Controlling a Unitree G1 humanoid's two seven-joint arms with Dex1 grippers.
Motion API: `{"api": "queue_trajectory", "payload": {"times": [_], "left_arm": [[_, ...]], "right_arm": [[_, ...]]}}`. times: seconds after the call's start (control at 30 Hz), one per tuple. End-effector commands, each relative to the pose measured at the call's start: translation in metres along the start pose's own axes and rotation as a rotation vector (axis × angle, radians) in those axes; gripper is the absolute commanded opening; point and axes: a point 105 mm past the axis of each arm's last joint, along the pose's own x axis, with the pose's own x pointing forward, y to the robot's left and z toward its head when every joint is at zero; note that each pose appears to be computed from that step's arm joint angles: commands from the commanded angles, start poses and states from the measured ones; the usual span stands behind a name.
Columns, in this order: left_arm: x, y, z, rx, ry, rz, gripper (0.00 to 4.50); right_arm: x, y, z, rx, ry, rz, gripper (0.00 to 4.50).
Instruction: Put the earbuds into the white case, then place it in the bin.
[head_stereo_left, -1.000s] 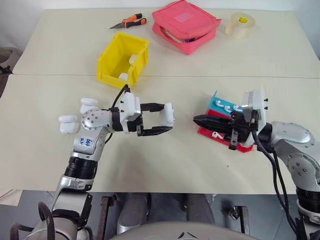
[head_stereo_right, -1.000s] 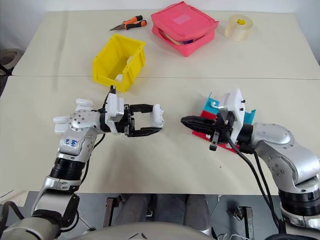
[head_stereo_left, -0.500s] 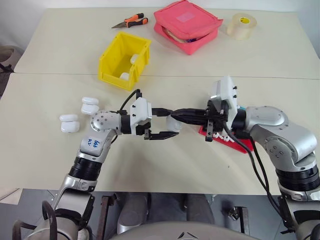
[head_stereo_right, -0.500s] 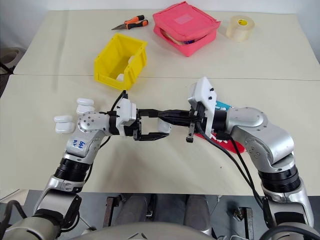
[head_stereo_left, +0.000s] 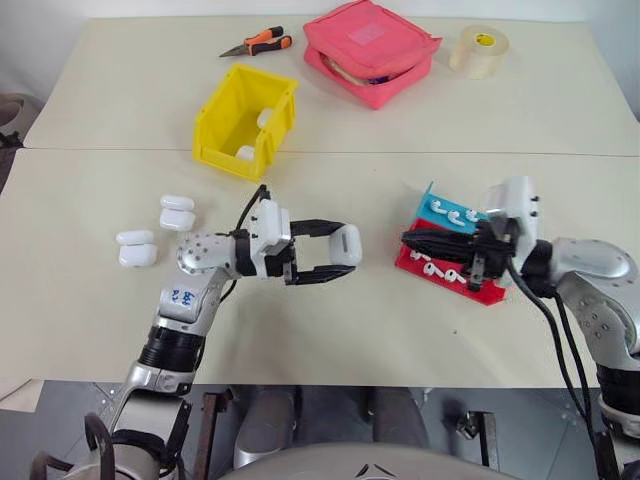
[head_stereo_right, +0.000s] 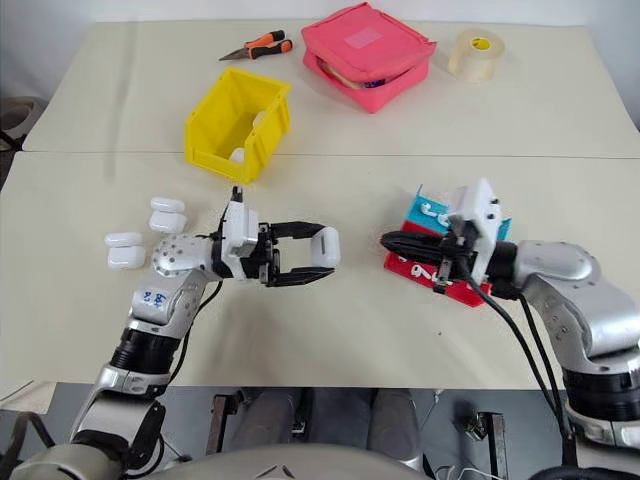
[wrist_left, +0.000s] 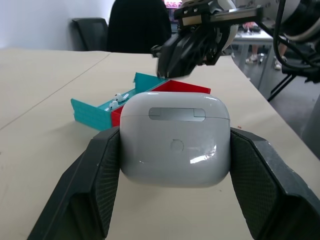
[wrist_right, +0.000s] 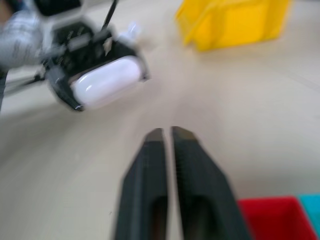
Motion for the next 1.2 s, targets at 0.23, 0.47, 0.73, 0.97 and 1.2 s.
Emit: {"api": "queue_trajectory", "payload": {"times": [0.23,0.47,0.73,0.97,1.2], "left_arm": [[-0.060,0.025,0.007,-0.038,-0.026,0.467,2.81],[-0.110,0.058,0.018,-0.093,-0.099,0.937,2.81],[-0.109,0.111,0.033,-0.114,-0.067,1.038,2.81],[-0.096,0.166,0.045,-0.074,-0.013,1.063,2.81],[-0.087,0.192,0.039,-0.088,0.075,1.030,2.81]], "right_arm": [[-0.014,0.018,0.030,-0.222,-0.190,-0.056,3.72],[-0.013,0.016,0.034,-0.337,-0.264,-0.155,4.46],[-0.012,0.013,0.022,-0.325,-0.210,-0.162,4.46],[-0.006,0.018,0.017,-0.316,-0.178,-0.130,4.46],[0.001,0.022,0.019,-0.316,-0.184,-0.117,4.46]]}}
